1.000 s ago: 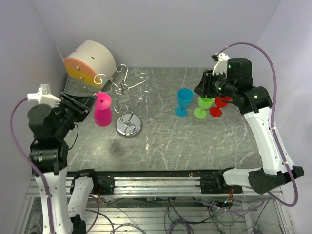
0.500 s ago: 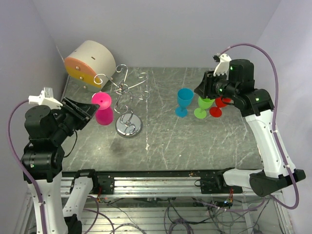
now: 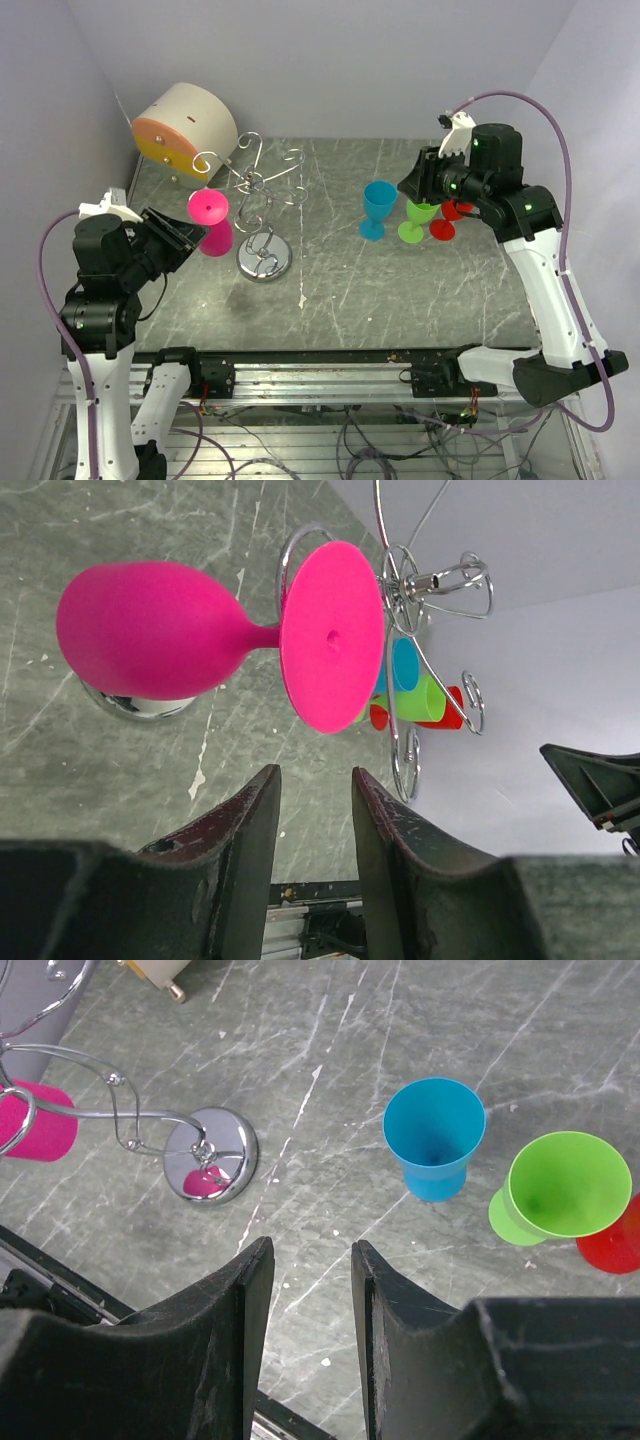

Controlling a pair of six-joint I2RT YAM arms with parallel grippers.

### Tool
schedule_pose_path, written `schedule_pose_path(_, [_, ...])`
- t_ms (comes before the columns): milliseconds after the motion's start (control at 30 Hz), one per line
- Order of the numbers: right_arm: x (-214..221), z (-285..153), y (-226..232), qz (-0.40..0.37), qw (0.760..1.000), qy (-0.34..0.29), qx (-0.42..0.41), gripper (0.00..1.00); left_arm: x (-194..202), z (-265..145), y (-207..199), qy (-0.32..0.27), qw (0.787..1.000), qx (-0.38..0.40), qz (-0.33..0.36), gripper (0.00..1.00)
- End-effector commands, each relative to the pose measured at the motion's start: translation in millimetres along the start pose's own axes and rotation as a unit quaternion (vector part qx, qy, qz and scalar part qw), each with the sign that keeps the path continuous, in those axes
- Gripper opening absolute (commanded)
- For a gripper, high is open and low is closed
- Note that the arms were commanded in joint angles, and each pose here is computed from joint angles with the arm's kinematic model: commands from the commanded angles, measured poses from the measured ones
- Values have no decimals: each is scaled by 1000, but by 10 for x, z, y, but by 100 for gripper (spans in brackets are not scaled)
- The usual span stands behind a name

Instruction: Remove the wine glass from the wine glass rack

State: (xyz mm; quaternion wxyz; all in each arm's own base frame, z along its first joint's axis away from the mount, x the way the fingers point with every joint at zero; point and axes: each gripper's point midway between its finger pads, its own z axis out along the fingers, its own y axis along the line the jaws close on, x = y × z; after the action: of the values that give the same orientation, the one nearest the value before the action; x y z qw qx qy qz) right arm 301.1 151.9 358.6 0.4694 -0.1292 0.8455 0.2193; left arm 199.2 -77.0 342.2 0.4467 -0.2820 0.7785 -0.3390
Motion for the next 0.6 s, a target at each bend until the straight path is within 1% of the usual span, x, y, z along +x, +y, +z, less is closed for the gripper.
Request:
schedule_pose_path(0, [-60,-47,48,-2,1000,-20,-10,37,-63,62,-3,-16,1000,4,7,45])
schedule_pose_path(333, [-63,-38,53,-7,1000,-23,-13,36,-205,163,-57,-51,998,22,-7,43])
schedule_pose_path(567, [-60,-28,47,-12,1000,-22,-13,36,-232,255,-53,-56,998,29,-20,41])
